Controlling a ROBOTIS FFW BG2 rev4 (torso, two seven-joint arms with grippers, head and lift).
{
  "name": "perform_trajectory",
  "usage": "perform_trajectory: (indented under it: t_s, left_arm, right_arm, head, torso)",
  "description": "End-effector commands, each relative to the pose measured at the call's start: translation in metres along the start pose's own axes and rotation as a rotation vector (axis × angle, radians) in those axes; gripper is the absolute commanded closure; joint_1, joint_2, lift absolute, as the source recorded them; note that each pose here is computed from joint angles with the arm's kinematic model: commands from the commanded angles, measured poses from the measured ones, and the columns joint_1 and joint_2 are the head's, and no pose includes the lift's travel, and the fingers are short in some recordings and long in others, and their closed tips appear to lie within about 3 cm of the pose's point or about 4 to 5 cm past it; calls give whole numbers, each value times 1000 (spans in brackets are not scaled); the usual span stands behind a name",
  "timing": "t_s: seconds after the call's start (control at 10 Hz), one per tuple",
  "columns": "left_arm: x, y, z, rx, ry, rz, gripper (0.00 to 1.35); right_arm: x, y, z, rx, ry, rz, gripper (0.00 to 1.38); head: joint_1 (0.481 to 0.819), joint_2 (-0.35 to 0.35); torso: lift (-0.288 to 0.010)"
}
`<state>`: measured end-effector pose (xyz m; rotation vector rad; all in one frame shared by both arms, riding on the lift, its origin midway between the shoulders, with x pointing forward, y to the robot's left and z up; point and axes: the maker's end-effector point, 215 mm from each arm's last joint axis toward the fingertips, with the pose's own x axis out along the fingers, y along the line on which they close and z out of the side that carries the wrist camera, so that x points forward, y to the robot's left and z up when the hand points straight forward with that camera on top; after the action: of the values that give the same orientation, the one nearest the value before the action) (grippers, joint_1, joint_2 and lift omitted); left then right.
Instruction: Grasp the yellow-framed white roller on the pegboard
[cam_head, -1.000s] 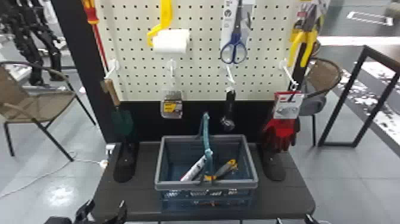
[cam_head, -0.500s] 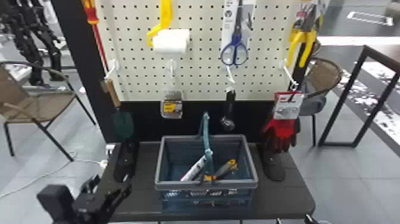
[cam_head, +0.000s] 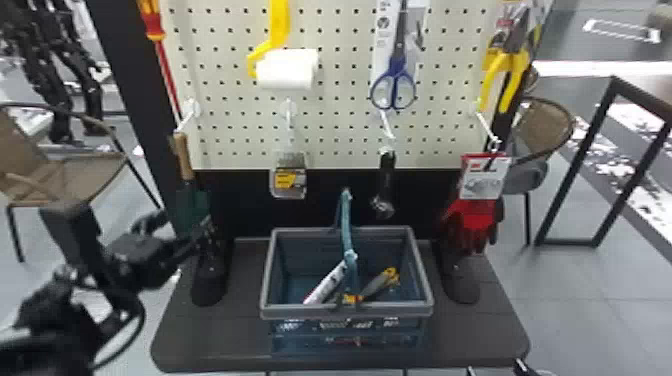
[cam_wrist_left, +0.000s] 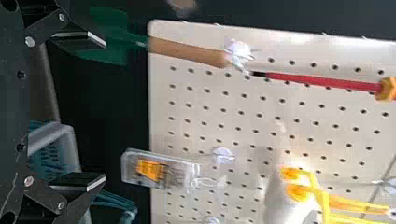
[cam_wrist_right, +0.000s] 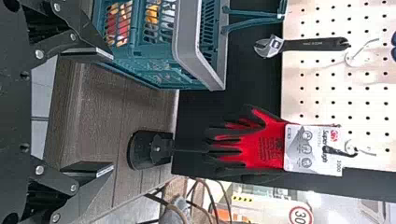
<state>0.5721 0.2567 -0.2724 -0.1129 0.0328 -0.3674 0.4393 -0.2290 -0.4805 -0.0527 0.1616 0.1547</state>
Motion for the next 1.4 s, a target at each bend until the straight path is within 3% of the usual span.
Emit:
perform_trajectory:
  t_s: [0.0, 0.3, 0.7, 1.3]
  left_arm:
    - [17, -1, 37, 25, -9, -34, 285]
    - [44, -23, 97, 41, -34, -154, 285]
    - [57, -31, 182, 118, -63, -257, 282]
    - [89, -109, 230, 116, -71, -594, 279]
  right_arm:
    - [1, -1, 0, -5, 4, 1, 446]
    - [1, -2, -4, -8, 15, 3, 446]
    - [5, -3, -2, -12, 14, 3, 446]
    - [13, -5, 2, -14, 5, 2, 444]
  head:
    - [549, 0]
    - [549, 0]
    - [549, 0]
    - [549, 0]
  torso:
    - [-100]
    - [-100]
    - [-100]
    - [-100]
